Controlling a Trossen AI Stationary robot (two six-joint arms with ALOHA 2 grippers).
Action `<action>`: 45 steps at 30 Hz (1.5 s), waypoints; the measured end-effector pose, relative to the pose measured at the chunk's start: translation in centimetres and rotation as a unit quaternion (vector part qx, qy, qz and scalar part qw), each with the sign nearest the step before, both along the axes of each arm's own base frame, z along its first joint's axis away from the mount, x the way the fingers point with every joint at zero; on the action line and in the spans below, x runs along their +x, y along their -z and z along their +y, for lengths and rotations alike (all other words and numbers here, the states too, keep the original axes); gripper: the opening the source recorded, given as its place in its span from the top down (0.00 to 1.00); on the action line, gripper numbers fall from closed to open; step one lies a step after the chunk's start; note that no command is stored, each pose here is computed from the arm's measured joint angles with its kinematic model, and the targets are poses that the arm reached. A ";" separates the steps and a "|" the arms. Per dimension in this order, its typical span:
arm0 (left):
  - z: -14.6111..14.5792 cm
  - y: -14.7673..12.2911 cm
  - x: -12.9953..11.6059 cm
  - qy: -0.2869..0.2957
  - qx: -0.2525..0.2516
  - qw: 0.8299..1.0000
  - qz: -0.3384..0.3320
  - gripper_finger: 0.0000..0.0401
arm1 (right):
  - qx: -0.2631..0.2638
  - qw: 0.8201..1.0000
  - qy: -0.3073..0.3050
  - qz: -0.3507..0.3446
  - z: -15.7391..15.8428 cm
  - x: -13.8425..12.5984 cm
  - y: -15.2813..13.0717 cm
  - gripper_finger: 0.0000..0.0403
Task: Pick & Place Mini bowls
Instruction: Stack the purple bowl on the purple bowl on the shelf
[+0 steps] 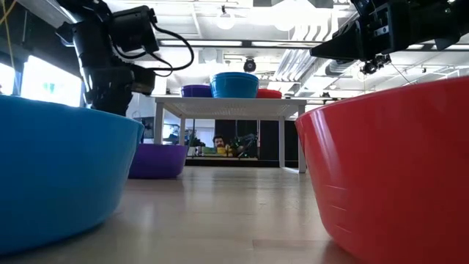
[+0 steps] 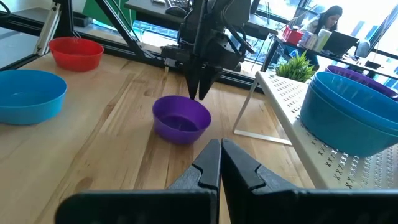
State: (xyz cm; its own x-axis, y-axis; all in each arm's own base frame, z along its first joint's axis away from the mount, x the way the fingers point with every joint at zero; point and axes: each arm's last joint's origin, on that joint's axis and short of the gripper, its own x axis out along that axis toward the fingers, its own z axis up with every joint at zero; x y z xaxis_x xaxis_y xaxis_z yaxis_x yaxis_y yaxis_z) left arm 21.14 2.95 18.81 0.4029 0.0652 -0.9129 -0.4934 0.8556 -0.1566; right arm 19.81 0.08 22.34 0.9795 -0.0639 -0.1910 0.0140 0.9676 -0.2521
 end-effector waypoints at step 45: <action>3.7 -19.1 -0.5 -0.156 0.110 0.968 -0.165 1.00 | -0.001 1.000 0.000 0.000 0.0 0.0 0.0 1.00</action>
